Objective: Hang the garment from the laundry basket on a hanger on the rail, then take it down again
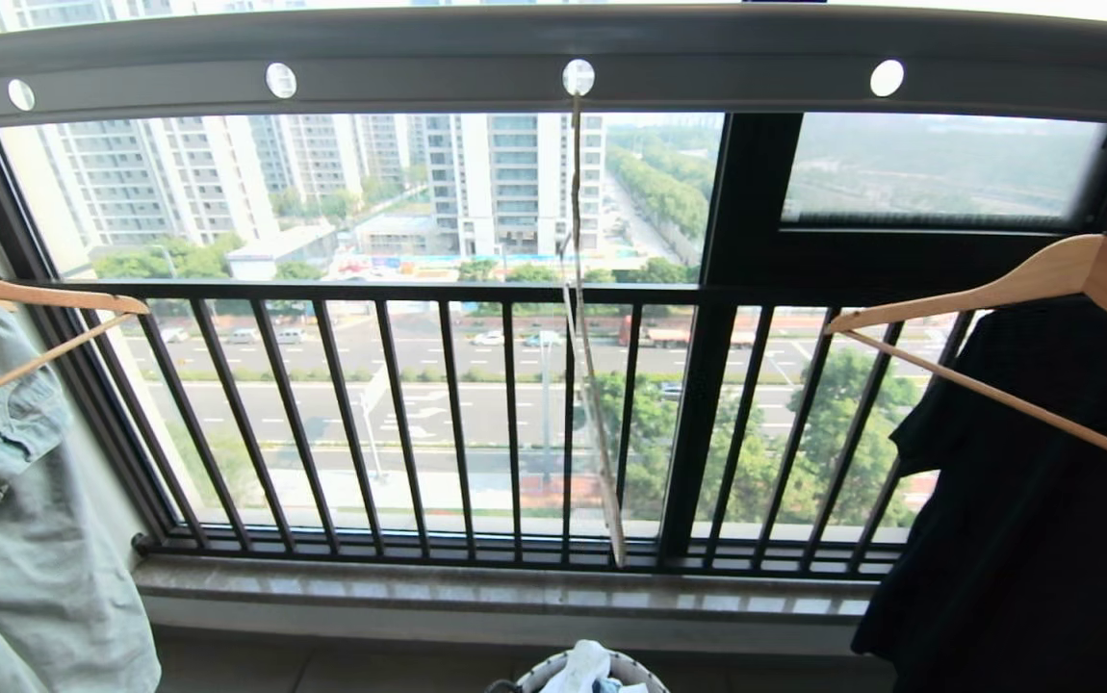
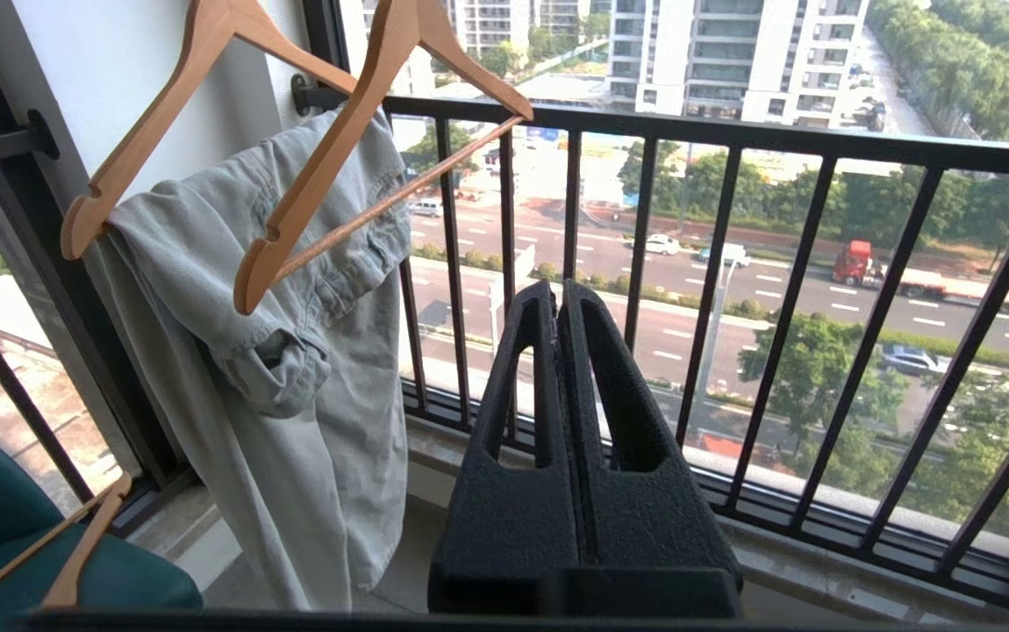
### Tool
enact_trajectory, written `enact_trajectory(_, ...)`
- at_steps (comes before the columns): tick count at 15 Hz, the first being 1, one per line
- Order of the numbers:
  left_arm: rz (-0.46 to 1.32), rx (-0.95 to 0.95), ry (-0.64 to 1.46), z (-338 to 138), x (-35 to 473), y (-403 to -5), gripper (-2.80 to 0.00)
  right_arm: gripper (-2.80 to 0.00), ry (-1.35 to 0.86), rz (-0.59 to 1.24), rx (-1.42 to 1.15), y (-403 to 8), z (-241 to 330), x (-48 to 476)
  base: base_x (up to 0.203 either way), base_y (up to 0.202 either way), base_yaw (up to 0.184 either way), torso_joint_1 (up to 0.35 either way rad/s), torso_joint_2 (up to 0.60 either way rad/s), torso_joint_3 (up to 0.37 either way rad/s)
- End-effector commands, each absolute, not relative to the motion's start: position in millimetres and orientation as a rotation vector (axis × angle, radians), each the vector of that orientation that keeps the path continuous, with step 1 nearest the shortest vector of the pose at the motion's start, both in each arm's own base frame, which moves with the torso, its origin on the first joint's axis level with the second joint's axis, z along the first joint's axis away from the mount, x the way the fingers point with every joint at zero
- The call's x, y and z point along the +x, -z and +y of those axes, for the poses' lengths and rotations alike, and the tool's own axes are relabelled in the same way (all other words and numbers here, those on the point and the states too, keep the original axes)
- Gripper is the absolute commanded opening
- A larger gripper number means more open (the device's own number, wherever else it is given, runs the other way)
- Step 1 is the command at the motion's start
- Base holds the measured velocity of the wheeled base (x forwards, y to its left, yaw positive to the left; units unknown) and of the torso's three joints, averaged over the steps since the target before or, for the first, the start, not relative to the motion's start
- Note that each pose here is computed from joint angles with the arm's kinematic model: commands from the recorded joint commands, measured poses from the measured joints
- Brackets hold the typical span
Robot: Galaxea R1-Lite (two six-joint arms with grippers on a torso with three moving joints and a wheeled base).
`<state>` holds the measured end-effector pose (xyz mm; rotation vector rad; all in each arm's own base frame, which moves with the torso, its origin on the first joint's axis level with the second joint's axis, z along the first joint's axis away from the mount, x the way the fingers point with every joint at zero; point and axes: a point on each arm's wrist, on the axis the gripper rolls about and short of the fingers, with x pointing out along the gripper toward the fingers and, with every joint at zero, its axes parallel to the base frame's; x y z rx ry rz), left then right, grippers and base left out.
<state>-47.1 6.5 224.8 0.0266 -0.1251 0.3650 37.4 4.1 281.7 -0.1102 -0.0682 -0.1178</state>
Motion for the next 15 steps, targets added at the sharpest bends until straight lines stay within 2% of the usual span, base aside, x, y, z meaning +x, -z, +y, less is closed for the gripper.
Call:
enact_trajectory(1, -0.152, 0.038, -0.392, 5, -44, -213, -2.80, -2.80, 0.200, -0.131, -0.092, -282, -10, 7, 0.000, 0.000, 0.000, 0.000, 0.00, 0.000)
enact_trajectory(6, -0.149, 0.127, -0.209, 5, -51, -146, -2.80, -2.80, 0.377, -0.143, -0.108, -251, -21, -53, 0.000, 0.000, 0.000, 0.000, 0.00, 0.000)
enact_trajectory(10, -0.016, 0.139, -0.135, 3, -33, -99, -2.80, -2.80, 0.474, -0.009, -0.002, -197, -18, -35, 0.000, 0.000, 0.000, 0.000, 0.00, 0.000)
enact_trajectory(15, -0.007, 0.141, -0.039, 1, -26, -84, -2.80, -2.80, 0.505, 0.021, -0.061, -192, -17, -33, 0.000, 0.000, 0.000, 0.000, 0.00, 0.000)
